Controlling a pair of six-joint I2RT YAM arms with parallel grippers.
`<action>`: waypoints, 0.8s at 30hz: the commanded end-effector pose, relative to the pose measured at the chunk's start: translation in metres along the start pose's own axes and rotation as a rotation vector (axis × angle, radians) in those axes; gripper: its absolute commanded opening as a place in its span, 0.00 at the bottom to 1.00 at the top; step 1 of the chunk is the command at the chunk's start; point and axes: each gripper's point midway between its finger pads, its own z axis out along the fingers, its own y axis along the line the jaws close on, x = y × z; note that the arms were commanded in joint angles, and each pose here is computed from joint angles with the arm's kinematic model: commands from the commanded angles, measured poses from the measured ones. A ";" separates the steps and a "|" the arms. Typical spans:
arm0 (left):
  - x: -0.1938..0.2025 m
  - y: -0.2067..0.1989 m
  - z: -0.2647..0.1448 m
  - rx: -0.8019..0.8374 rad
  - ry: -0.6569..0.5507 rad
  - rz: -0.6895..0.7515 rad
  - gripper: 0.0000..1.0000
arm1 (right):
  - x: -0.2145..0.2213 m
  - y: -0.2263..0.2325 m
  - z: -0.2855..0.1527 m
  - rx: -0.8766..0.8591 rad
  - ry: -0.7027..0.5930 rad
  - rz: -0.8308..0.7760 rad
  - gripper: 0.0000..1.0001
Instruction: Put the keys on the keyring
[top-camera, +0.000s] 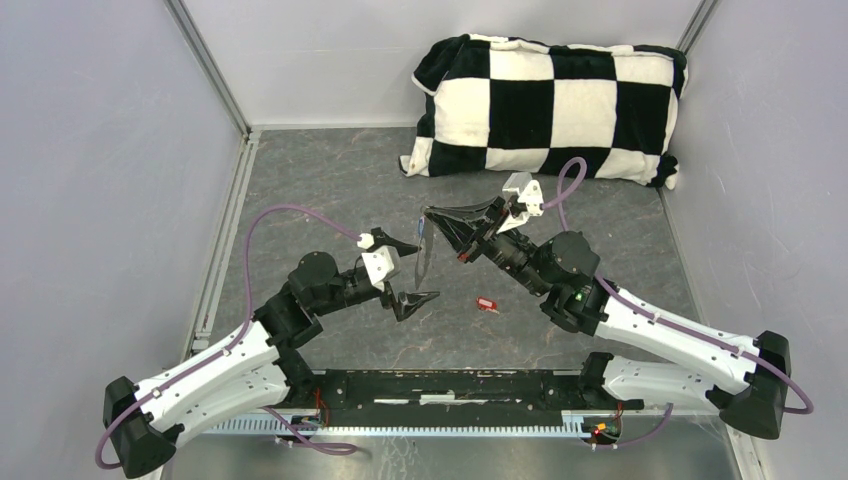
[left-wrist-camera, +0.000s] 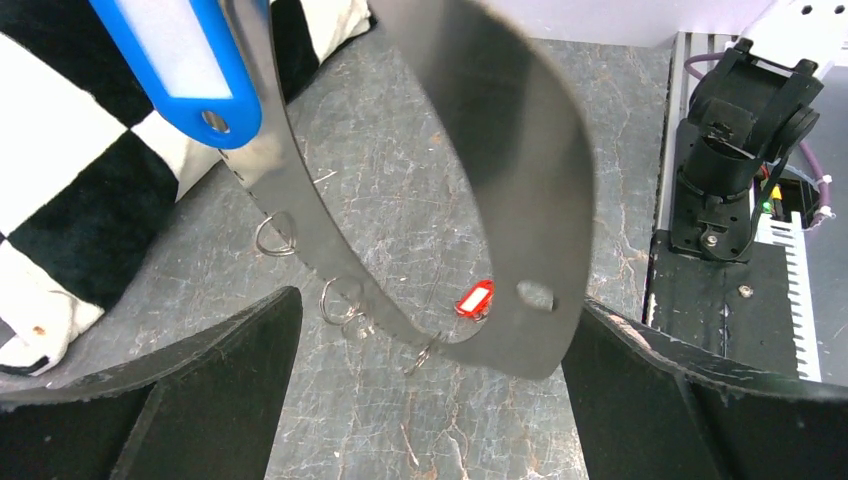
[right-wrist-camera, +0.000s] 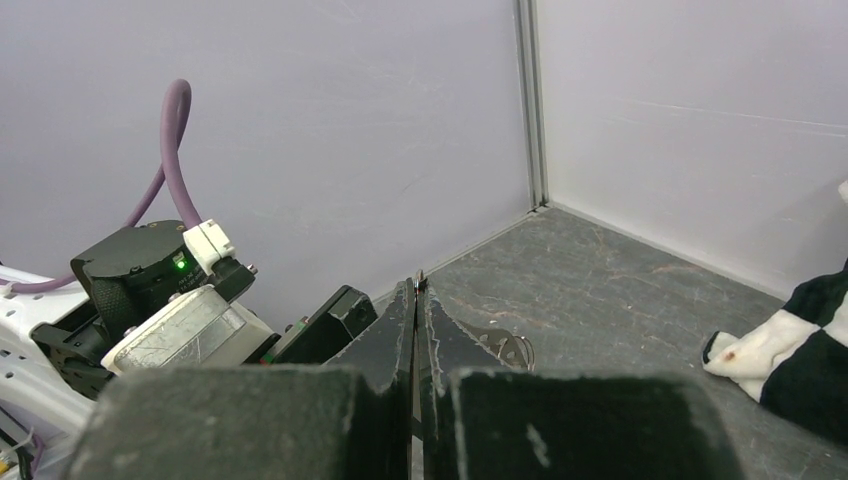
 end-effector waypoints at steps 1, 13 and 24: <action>-0.012 -0.001 -0.001 -0.002 -0.037 -0.023 1.00 | -0.026 0.005 0.001 -0.003 -0.079 -0.007 0.01; -0.010 0.041 -0.008 -0.226 -0.006 0.065 0.25 | -0.024 0.010 -0.002 -0.015 -0.071 0.000 0.00; -0.023 0.040 -0.009 -0.115 -0.005 0.567 0.02 | -0.009 0.021 -0.016 -0.060 0.091 0.013 0.73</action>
